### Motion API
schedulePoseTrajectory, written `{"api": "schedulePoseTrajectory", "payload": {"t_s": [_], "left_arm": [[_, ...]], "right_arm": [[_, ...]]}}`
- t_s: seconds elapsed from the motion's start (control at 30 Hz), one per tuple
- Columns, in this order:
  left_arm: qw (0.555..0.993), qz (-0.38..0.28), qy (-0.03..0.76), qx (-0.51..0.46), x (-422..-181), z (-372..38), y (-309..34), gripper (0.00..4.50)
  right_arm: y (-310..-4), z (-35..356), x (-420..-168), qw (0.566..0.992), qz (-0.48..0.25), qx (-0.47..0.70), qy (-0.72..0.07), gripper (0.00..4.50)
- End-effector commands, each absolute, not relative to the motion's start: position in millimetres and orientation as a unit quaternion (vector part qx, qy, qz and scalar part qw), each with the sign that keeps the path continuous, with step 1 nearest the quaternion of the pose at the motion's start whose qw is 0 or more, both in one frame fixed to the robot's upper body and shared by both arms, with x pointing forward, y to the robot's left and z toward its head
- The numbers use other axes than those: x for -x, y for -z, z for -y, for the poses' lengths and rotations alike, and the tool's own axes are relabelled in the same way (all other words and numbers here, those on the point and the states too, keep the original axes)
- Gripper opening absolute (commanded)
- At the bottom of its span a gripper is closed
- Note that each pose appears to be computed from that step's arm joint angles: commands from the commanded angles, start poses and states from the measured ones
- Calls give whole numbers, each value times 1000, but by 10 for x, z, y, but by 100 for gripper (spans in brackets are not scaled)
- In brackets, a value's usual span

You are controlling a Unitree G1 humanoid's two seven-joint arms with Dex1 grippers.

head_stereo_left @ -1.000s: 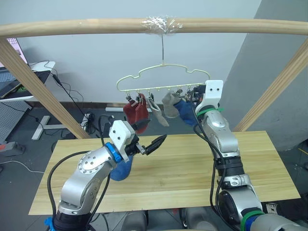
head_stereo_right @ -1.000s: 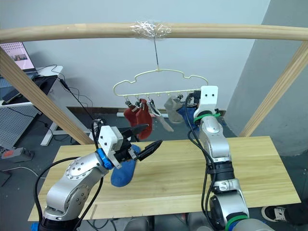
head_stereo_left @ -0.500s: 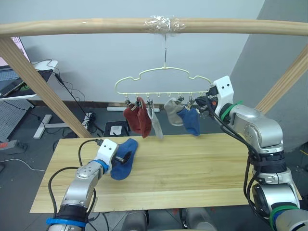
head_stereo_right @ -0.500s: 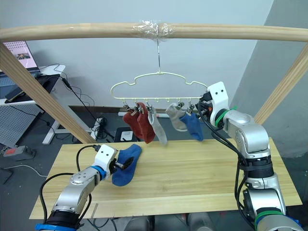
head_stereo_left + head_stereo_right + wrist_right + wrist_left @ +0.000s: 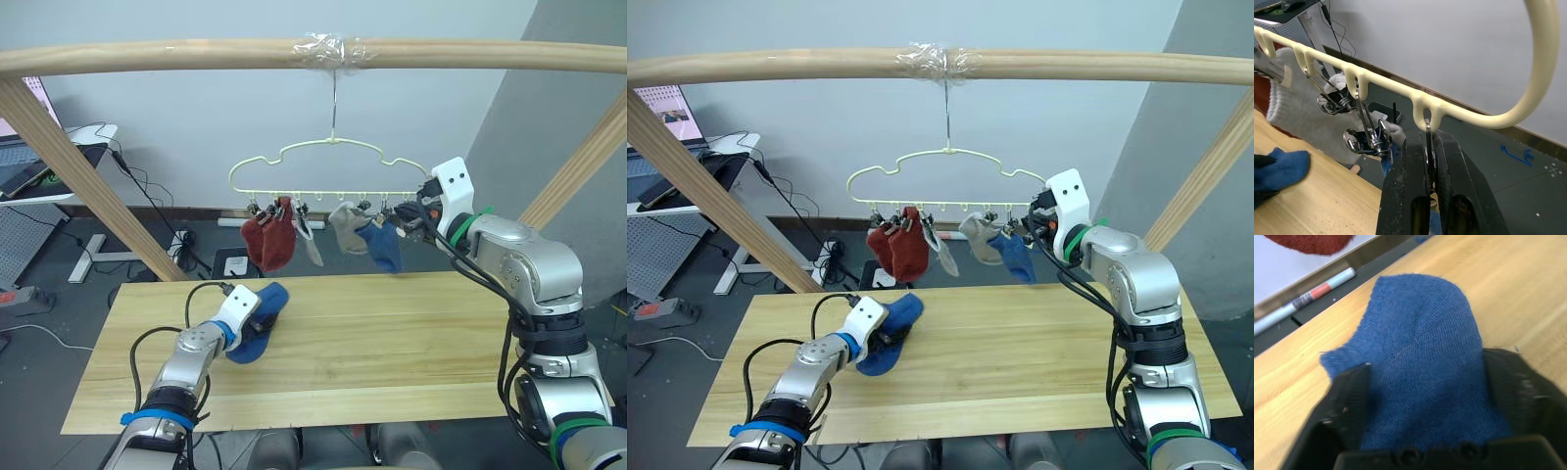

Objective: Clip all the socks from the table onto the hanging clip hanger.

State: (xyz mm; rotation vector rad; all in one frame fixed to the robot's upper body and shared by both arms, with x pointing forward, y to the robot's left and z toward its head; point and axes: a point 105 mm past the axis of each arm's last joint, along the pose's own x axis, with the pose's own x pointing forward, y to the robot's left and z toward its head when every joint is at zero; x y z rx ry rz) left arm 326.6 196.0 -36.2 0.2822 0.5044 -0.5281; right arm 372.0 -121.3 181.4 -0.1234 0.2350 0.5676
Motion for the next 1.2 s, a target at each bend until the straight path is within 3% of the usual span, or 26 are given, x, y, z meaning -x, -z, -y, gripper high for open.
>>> {"api": "schedulePoseTrajectory", "payload": {"t_s": [0.03, 0.2, 0.3, 0.5, 0.6, 0.7, 1.2], "left_arm": [[900, -291, 280, -164, -3037, -1966, 626, 245], [904, -274, 290, -155, -2987, -1889, 592, 91], [904, -237, 343, -97, -2941, -1550, 391, 7], [901, -163, 402, 17, -2956, -983, -174, 1], [888, -95, 442, 87, -2936, -625, -635, 1], [875, -60, 467, 110, -2883, -429, -880, 1], [869, -28, 483, 105, -2983, -125, -1056, 1]], "right_arm": [[-1940, 1242, -3716, 954, -97, 70, -275, 0], [-1965, 1246, -3720, 954, -97, 67, -276, 0], [-1959, 1243, -3687, 950, -129, 29, -282, 0], [-1951, 1295, -3598, 939, -196, -31, -280, 0], [-2011, 1327, -3580, 935, -220, -73, -268, 0], [-2051, 1329, -3574, 930, -233, -111, -261, 0], [-2099, 1197, -3583, 923, -220, -176, -262, 0]]}}
